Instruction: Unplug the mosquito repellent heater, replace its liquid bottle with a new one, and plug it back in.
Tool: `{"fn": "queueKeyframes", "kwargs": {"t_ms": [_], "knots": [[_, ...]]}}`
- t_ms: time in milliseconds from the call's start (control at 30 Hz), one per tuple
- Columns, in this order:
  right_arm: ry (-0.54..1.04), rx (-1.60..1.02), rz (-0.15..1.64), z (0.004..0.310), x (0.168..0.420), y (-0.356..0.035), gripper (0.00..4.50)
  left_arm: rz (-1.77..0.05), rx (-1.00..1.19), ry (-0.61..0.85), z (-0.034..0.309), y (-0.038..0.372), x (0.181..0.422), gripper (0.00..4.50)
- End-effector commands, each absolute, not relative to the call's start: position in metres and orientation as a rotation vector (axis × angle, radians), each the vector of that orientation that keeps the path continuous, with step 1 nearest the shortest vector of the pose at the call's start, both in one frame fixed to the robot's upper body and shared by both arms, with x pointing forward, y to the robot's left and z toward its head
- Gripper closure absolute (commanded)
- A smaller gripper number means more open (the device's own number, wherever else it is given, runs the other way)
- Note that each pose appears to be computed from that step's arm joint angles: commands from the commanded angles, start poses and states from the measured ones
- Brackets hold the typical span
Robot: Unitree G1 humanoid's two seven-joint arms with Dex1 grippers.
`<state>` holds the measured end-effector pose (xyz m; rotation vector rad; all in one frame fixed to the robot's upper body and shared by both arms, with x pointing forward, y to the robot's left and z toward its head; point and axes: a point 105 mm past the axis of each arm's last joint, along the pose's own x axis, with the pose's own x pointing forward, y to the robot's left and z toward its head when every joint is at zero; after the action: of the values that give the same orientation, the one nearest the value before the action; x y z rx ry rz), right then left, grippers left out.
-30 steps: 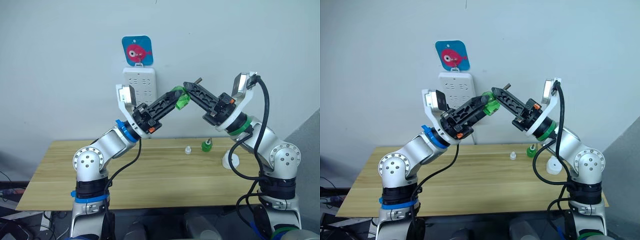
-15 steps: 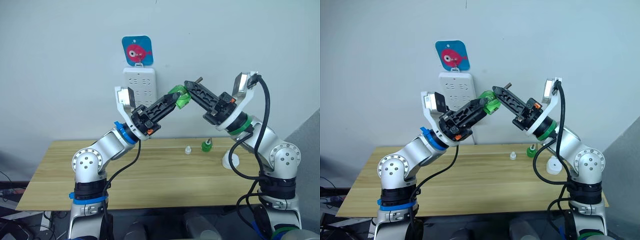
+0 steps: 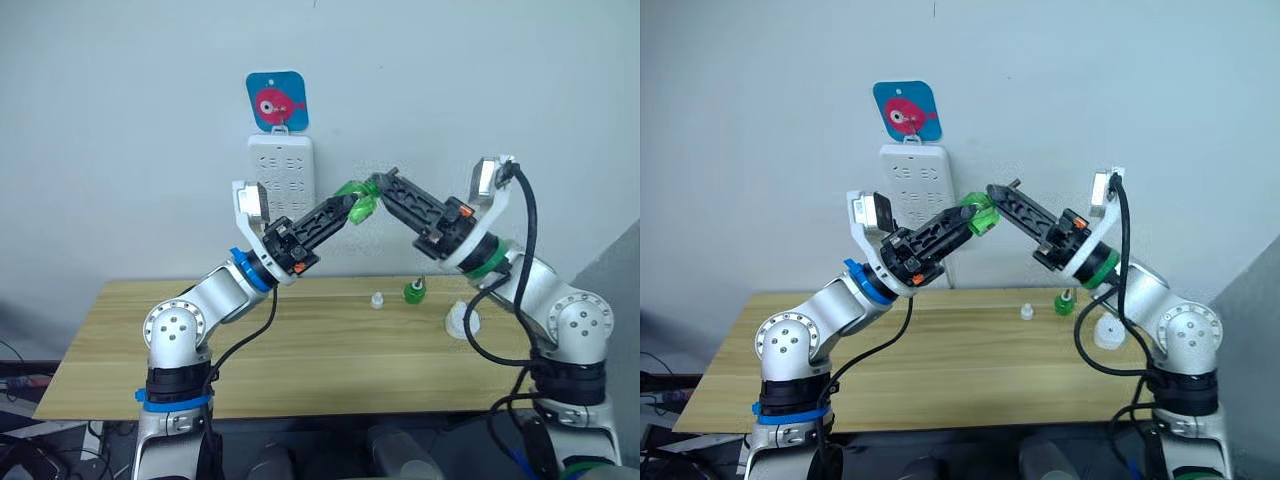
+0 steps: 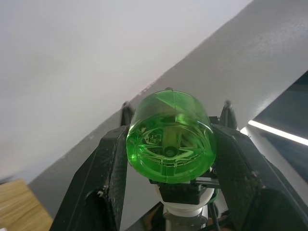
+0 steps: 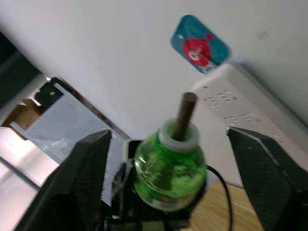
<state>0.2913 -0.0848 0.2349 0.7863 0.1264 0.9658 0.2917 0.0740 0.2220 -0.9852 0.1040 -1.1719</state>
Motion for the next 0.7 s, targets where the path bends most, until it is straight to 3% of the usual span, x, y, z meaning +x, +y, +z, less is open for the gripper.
{"fn": "queueKeyframes", "kwargs": {"t_ms": [33,200,300,400,700], "knots": [[0.119,0.686,0.898,0.228,0.288,-0.106,0.00,-1.176,-0.925,0.071,0.225,0.079,0.288,2.25],[0.120,0.677,0.896,0.227,0.287,-0.108,0.00,-1.178,-0.917,0.068,0.224,0.079,0.288,2.25],[0.330,0.024,0.408,0.141,0.300,-0.191,0.00,-1.182,-0.573,0.164,0.184,0.082,0.274,2.25],[0.442,-0.176,0.204,0.107,0.303,-0.232,0.00,-1.236,-0.362,0.204,0.159,0.082,0.259,2.25],[0.603,-0.144,0.159,0.076,0.306,-0.237,0.00,-1.310,-0.136,0.221,0.125,0.087,0.237,2.25]]}}
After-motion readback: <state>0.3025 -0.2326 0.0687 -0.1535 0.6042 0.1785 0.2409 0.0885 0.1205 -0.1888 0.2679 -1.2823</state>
